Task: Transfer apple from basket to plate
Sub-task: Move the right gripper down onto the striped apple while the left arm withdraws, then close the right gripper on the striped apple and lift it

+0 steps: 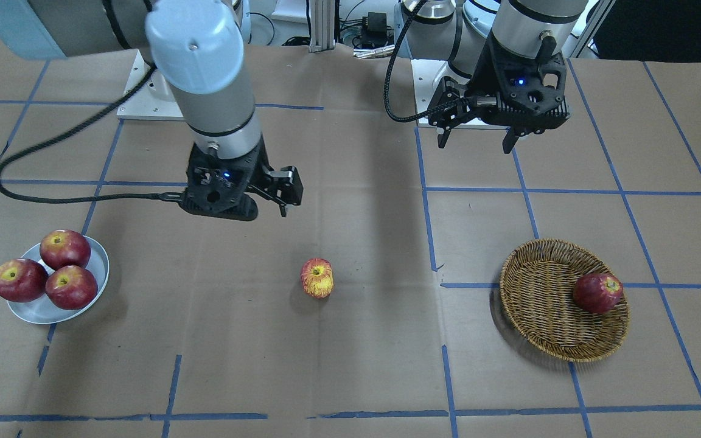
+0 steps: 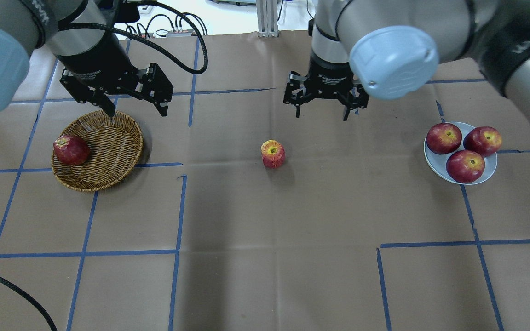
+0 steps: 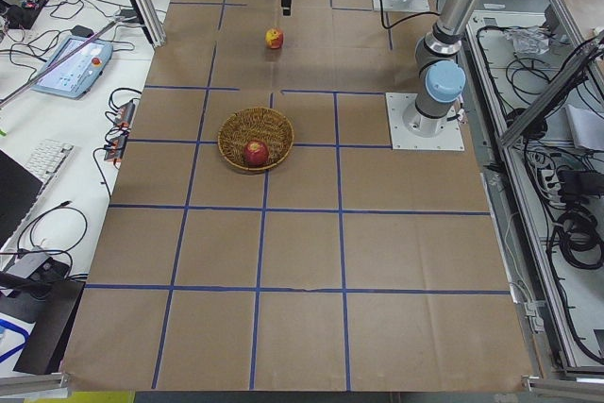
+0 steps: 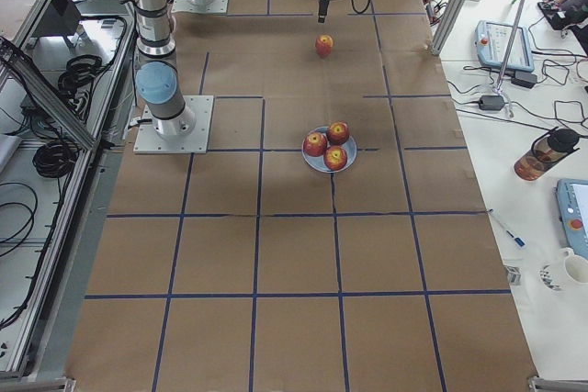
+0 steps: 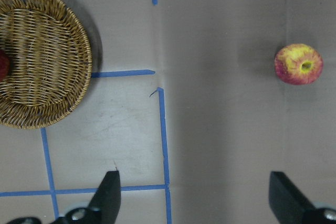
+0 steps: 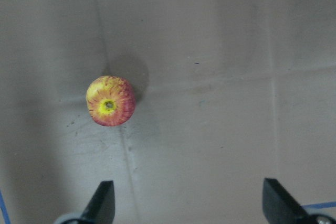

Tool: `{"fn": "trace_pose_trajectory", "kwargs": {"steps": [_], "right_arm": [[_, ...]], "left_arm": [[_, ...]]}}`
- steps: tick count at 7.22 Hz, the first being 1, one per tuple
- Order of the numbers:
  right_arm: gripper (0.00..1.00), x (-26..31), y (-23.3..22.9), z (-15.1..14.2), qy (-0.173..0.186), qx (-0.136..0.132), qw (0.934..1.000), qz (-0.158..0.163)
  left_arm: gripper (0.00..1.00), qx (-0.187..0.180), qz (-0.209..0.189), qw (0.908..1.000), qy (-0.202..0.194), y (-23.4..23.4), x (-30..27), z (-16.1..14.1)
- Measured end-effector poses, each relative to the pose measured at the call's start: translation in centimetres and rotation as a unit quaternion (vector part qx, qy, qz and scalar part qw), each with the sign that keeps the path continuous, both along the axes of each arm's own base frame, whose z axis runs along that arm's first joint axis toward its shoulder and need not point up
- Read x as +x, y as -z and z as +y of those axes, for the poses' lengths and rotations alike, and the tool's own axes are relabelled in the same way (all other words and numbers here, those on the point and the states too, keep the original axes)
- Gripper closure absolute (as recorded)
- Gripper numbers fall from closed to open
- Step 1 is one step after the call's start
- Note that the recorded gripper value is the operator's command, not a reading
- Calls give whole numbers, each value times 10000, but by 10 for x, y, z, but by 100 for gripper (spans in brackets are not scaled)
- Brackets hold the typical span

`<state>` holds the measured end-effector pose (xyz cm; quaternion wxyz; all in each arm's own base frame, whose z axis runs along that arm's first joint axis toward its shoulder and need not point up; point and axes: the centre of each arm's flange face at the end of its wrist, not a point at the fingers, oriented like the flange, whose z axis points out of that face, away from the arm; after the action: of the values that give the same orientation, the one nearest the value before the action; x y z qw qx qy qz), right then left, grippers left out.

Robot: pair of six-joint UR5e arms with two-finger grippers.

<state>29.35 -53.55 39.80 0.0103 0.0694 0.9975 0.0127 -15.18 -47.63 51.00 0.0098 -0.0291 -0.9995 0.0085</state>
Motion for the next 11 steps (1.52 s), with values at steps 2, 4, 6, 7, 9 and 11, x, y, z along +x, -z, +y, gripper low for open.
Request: {"fn": "trace_pose_trajectory", "kwargs": {"steps": [2,4,6,7,9,11], "right_arm": [[0,57,63,-16,-101,-130,9999,-14],[0,79,118,-28,-274,-180,9995,-6],[0,79,156,-24,-496,-159,9986,8],[0,76,175,-18,-594,-188,9981,-8],[5,71,206,-12,-649,-288,9975,-51],[39,71,210,-14,-642,-343,9973,-62]], "left_arm": [[1,183,-30,9998,-13,9,6,9],[1,284,-49,9996,2,19,9,10],[1,323,-47,9995,2,23,10,10],[1,334,-44,9994,-8,25,10,9],[1,318,-53,9995,-19,23,11,9],[1,313,-58,9995,-21,23,12,9]]}}
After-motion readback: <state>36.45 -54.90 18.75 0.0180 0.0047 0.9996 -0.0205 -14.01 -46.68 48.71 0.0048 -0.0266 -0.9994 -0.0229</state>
